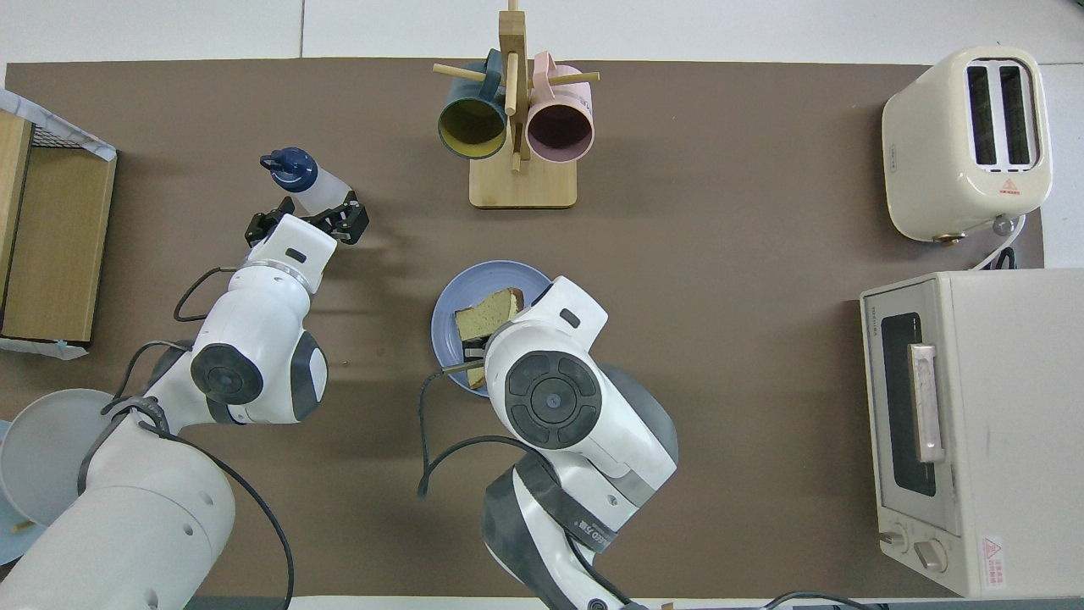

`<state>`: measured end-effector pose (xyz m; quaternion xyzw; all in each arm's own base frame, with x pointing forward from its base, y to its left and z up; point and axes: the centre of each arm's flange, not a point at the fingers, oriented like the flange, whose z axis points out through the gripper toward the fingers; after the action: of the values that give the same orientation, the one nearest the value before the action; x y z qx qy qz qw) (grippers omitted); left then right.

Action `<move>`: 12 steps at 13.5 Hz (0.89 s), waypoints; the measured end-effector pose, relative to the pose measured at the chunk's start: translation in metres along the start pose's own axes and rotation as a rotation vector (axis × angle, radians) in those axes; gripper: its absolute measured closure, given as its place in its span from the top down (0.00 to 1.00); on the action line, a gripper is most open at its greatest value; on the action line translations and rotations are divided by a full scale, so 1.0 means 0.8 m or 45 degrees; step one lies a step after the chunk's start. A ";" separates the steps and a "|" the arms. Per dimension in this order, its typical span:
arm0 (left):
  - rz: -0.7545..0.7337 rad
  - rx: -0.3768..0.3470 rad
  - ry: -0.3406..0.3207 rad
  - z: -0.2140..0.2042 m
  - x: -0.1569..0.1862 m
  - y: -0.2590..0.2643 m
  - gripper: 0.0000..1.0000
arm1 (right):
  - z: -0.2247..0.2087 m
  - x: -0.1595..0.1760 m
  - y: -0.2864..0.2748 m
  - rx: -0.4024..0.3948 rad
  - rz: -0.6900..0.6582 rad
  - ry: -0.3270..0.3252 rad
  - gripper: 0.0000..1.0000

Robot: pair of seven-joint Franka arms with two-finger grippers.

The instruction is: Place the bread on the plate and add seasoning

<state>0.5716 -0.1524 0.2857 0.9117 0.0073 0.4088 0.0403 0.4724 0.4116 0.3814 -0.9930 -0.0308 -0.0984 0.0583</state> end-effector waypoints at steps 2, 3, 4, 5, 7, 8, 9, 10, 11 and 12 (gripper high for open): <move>0.002 0.000 0.014 0.004 0.006 0.002 1.00 | 0.009 -0.005 0.011 -0.019 0.009 -0.021 0.07; 0.003 0.000 0.020 0.006 0.009 0.002 1.00 | 0.013 -0.008 0.016 -0.025 0.012 -0.029 0.07; 0.003 0.004 0.020 0.009 0.009 0.002 1.00 | 0.015 -0.009 0.020 -0.030 0.016 -0.034 0.07; -0.002 0.010 0.019 0.013 0.008 0.001 1.00 | 0.015 -0.008 0.023 -0.032 0.021 -0.035 0.07; -0.011 0.016 0.027 0.021 0.011 0.003 1.00 | 0.013 -0.006 0.029 -0.033 0.032 -0.033 0.07; -0.010 0.017 0.032 0.023 0.013 0.003 1.00 | 0.013 -0.005 0.031 -0.038 0.035 -0.029 0.07; -0.009 0.019 0.034 0.025 0.014 0.003 1.00 | 0.012 -0.005 0.032 -0.053 0.047 -0.015 0.07; -0.009 0.020 0.036 0.026 0.014 0.003 1.00 | 0.012 -0.005 0.032 -0.076 0.071 0.006 0.07; -0.008 0.021 0.035 0.027 0.014 0.002 1.00 | 0.012 -0.005 0.031 -0.094 0.100 0.024 0.07; -0.008 0.023 0.034 0.028 0.013 0.002 1.00 | 0.012 -0.006 0.031 -0.103 0.123 0.031 0.07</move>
<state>0.5952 -0.1548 0.2791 0.9064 0.0143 0.4209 0.0333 0.4715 0.3879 0.3683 -0.9935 0.0218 -0.1089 0.0233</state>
